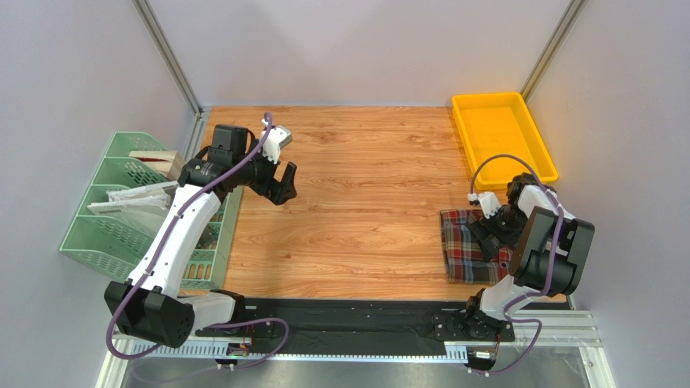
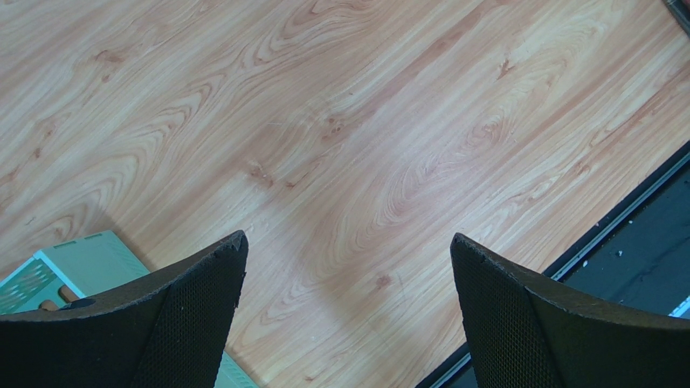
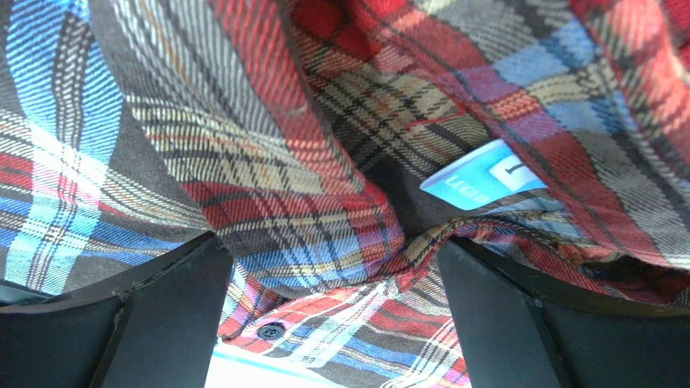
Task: Fold and stack the long sleeve shirts
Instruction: Neatly place the folded shirt to the corner
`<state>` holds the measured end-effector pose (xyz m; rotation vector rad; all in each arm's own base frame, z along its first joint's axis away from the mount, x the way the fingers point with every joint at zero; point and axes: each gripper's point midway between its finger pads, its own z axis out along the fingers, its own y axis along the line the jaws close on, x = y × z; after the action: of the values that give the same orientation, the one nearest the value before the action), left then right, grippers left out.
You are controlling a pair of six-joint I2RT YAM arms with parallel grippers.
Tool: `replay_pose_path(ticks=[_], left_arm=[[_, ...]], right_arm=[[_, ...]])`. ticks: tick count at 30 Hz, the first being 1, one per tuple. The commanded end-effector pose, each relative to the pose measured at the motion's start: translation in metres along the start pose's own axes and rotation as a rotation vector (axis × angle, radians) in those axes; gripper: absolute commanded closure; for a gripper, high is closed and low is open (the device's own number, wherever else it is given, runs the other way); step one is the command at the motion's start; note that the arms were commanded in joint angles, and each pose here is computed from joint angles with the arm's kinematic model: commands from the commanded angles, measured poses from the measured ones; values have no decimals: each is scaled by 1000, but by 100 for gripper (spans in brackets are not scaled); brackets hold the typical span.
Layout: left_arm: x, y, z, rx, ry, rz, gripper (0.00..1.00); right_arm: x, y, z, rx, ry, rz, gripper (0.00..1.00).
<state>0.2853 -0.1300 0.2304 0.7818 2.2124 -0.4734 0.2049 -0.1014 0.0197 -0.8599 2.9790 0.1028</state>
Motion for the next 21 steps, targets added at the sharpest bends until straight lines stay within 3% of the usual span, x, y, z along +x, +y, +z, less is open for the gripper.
replay_pose_path(ticks=[1, 7, 10, 14, 21], left_arm=[[-11, 1, -9, -5, -26, 15, 1], [-12, -1, -8, 6, -23, -1, 1], [-16, -3, -11, 10, -32, -2, 1], [-21, -5, -12, 22, -39, -3, 1], [-33, -11, -8, 85, -38, -49, 1]], right_arm=[[34, -6, 22, -42, 87, -29, 0], [35, -10, 4, -20, 58, -52, 0], [19, -10, -36, 1, -28, -65, 0], [-19, -19, -119, 90, -213, -67, 0], [-98, 27, -211, 14, -575, 63, 0]])
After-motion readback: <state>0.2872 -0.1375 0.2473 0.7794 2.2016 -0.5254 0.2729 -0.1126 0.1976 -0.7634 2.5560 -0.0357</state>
